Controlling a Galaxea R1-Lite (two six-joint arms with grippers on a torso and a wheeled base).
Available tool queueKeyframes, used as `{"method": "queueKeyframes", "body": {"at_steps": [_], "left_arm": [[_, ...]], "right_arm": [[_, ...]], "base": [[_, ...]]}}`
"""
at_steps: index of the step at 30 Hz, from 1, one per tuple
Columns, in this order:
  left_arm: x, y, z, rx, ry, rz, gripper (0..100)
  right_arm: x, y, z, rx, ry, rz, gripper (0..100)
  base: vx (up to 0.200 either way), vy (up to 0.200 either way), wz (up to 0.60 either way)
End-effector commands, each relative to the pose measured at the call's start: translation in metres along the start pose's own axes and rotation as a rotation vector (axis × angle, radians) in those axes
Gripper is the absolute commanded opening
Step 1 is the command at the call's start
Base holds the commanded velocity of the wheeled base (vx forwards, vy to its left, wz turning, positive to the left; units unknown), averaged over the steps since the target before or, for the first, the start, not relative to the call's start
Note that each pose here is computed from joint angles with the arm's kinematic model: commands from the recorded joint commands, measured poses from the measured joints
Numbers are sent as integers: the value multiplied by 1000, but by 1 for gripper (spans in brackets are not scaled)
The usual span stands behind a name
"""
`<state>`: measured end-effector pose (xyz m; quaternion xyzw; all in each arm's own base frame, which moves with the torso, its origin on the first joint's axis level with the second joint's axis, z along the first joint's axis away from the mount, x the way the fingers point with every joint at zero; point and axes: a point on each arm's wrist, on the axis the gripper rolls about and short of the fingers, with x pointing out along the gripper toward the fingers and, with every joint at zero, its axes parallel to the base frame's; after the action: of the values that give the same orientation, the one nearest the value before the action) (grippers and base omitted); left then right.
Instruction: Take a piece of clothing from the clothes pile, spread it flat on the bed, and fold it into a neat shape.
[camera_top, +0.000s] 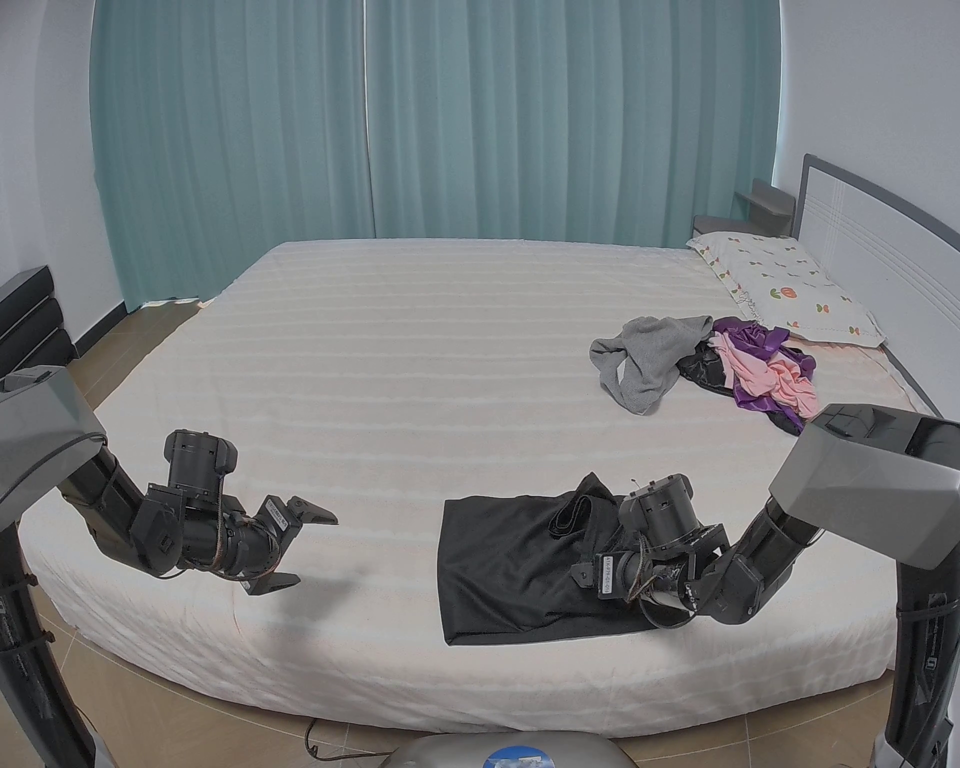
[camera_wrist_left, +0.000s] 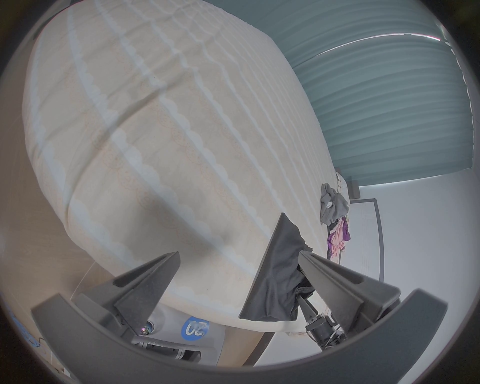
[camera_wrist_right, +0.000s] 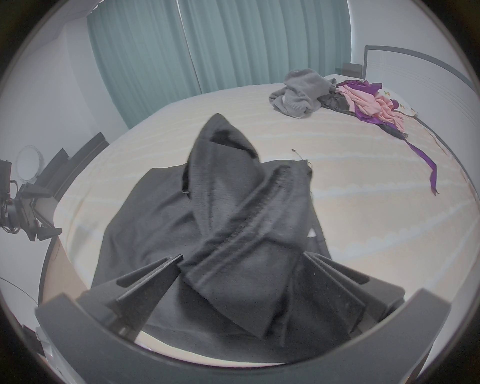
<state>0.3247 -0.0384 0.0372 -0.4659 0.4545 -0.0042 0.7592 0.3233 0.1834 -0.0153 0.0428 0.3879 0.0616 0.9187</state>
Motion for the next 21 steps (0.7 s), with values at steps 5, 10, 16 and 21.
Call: {"method": "queueKeyframes", "body": {"at_steps": [5, 10, 16, 21], "left_arm": [[2, 1, 0, -1, 3, 3, 100], [2, 1, 0, -1, 1, 4, 100], [2, 1, 0, -1, 1, 4, 100], [2, 1, 0, -1, 2, 5, 100]], "right_arm": [[-10, -30, 3, 14, 45, -74, 100], [-24, -58, 0, 52, 68, -117, 100], [-47, -83, -2, 101, 91, -118, 100], [-59, -104, -5, 117, 108, -141, 100]], "base": [[0, 0, 0], [0, 0, 0], [0, 0, 0], [0, 0, 0]]}}
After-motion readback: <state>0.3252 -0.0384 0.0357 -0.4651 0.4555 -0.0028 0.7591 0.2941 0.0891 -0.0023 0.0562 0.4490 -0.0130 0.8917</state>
